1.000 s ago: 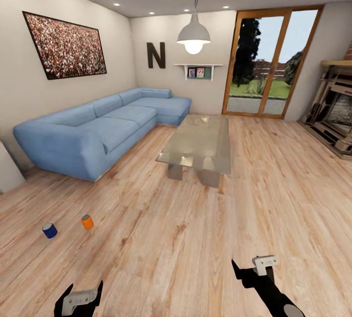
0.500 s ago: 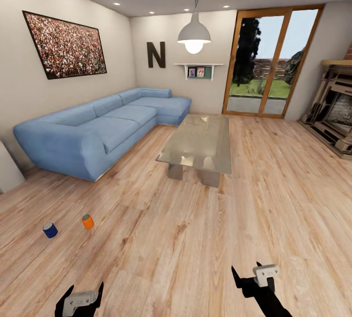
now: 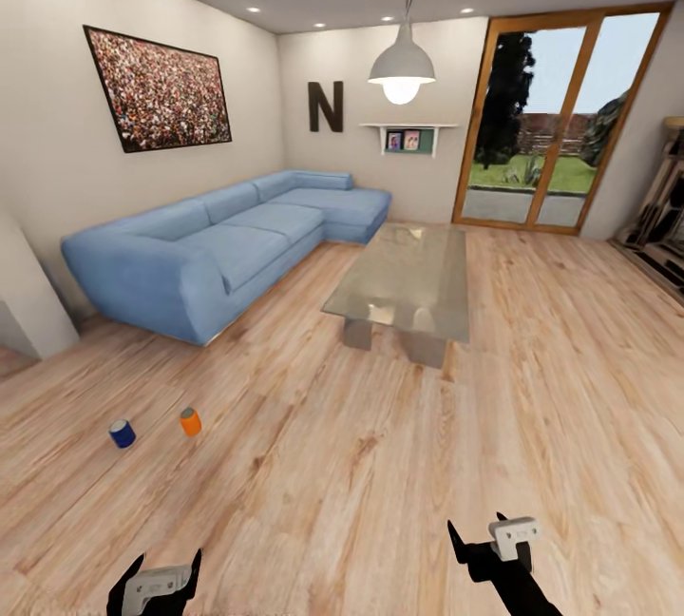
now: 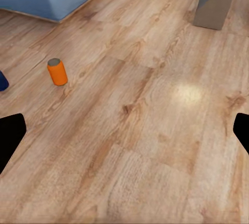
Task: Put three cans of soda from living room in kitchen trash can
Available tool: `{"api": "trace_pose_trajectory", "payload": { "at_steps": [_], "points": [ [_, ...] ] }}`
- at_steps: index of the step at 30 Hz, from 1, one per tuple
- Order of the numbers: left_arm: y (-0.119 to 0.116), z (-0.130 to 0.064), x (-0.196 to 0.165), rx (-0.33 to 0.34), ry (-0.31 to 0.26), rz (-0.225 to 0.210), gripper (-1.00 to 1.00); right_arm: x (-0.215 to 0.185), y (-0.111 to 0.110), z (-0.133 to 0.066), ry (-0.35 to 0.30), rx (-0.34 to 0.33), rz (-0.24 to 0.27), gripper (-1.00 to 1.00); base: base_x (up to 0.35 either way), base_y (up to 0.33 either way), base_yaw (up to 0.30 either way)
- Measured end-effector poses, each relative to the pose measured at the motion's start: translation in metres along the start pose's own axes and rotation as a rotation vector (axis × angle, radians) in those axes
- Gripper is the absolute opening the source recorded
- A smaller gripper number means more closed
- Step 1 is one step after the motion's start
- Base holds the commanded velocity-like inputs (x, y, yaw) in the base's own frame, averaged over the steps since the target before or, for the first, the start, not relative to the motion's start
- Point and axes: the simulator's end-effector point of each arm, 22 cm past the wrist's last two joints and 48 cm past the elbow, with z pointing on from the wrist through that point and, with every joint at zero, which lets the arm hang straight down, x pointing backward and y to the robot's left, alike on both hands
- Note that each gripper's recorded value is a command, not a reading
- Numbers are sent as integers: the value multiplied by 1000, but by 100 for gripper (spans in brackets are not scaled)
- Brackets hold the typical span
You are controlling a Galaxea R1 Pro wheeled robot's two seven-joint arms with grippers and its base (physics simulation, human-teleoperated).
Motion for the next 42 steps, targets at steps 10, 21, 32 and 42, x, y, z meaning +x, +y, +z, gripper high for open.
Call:
{"api": "trace_pose_trajectory", "payload": {
  "at_steps": [10, 21, 32, 42],
  "points": [
    [0, 0, 0, 0, 0, 1, 100, 3, 0, 0, 7, 0, 0, 100, 0, 0, 245],
    [0, 0, 0, 0, -1, 1, 100, 4, 0, 0, 8, 1, 0, 100, 0, 37, 247],
    [0, 0, 0, 1, 0, 2, 100, 6, 0, 0, 12, 1, 1, 100, 0, 212, 248],
    [0, 0, 0, 1, 1, 2, 100, 9, 1, -1, 18, 0, 1, 100, 0, 241, 247]
  ]
}}
